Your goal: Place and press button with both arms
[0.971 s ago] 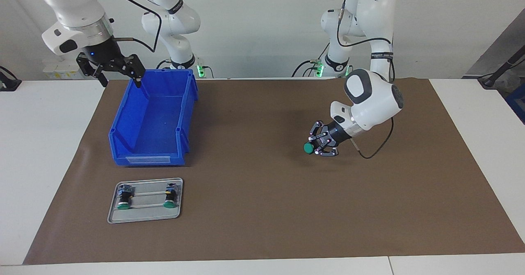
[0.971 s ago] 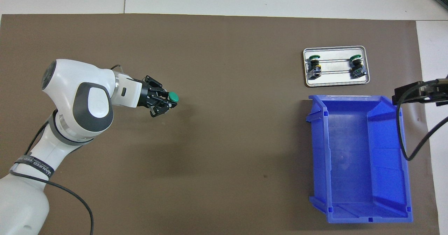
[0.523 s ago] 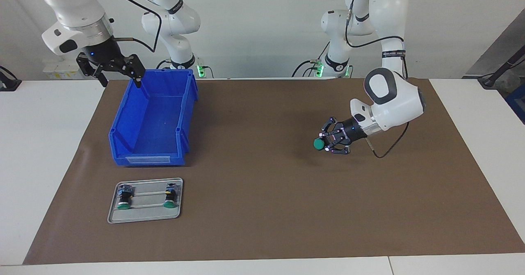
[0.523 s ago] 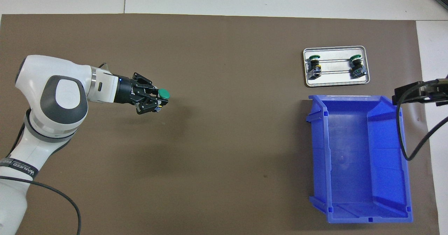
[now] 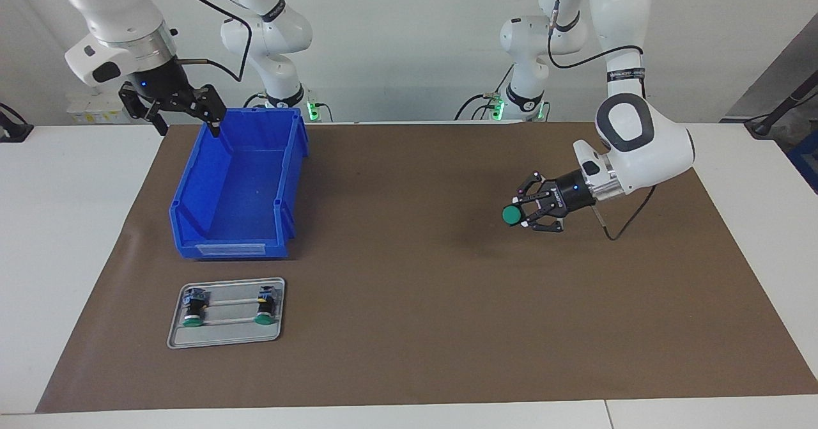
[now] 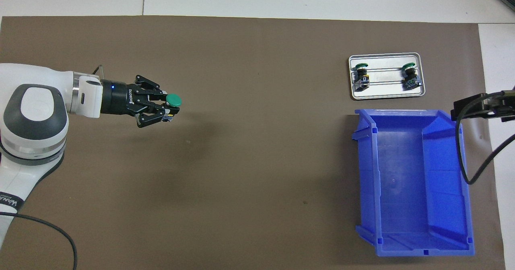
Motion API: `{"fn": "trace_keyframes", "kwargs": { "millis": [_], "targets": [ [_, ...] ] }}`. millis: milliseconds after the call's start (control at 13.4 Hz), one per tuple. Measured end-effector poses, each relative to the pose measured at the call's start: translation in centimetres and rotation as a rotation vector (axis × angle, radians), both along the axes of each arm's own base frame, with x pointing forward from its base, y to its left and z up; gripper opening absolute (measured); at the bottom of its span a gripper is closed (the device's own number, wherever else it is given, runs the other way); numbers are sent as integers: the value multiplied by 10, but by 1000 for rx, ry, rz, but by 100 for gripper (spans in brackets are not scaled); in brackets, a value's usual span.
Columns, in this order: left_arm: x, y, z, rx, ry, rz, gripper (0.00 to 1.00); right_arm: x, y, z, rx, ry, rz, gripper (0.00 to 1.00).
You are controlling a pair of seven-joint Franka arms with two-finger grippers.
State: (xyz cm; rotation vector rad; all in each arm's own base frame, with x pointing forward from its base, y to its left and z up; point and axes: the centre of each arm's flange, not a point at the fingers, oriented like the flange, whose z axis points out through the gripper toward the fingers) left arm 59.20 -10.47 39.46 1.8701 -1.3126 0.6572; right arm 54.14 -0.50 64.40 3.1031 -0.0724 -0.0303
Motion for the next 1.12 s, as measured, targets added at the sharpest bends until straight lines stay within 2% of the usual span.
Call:
{"fn": "trace_keyframes", "kwargs": {
  "millis": [373,747,1120],
  "targets": [
    [-15,9,-22,-166,-94,34,33,0,0,0,0,0,0,100],
    [-19,5,-67,-307,-178,96,33,0,0,0,0,0,0,100],
    [-23,-2,-98,-338,-236,116,33,0,0,0,0,0,0,100]
  ]
}}
